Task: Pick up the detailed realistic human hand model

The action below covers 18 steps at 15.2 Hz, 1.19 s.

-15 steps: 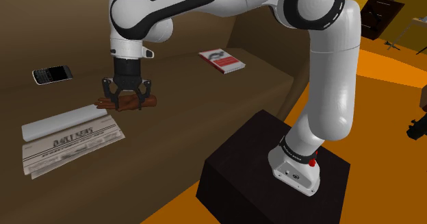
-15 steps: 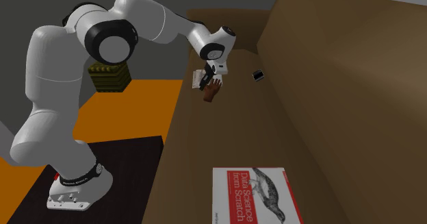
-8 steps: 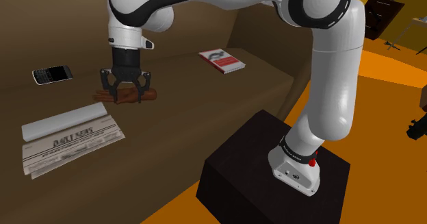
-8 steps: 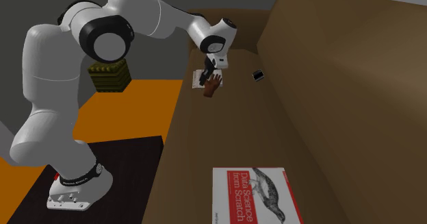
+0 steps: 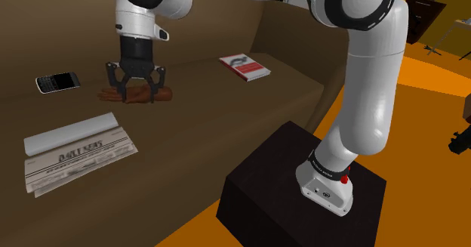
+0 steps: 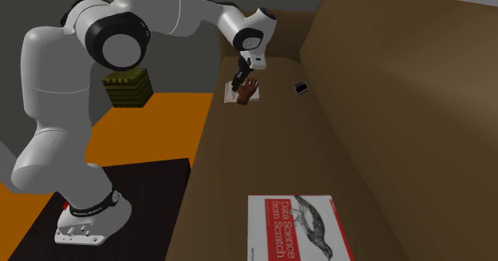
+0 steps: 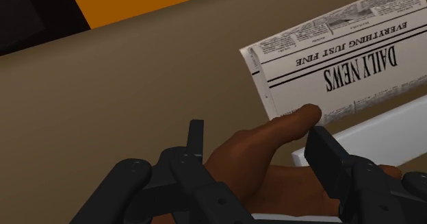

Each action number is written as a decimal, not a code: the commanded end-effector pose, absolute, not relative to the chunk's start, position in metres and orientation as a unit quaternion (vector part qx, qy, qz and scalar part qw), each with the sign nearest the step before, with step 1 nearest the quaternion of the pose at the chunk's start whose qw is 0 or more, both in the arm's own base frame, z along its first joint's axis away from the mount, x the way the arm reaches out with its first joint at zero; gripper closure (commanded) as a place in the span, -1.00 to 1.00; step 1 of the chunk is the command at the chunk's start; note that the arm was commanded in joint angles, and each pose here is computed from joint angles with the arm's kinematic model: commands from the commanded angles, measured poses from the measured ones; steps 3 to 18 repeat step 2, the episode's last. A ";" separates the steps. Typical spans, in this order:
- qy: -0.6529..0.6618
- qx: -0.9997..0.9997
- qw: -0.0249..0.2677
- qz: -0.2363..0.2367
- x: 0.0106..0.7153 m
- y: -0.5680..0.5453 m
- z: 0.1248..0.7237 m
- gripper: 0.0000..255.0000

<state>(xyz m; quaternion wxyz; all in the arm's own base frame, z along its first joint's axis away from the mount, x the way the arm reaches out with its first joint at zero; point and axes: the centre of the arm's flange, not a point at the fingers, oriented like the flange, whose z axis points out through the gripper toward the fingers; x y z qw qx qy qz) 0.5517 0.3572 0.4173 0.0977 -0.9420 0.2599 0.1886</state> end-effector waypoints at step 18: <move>0.260 -0.942 0.098 0.188 0.553 0.358 0.424 1.00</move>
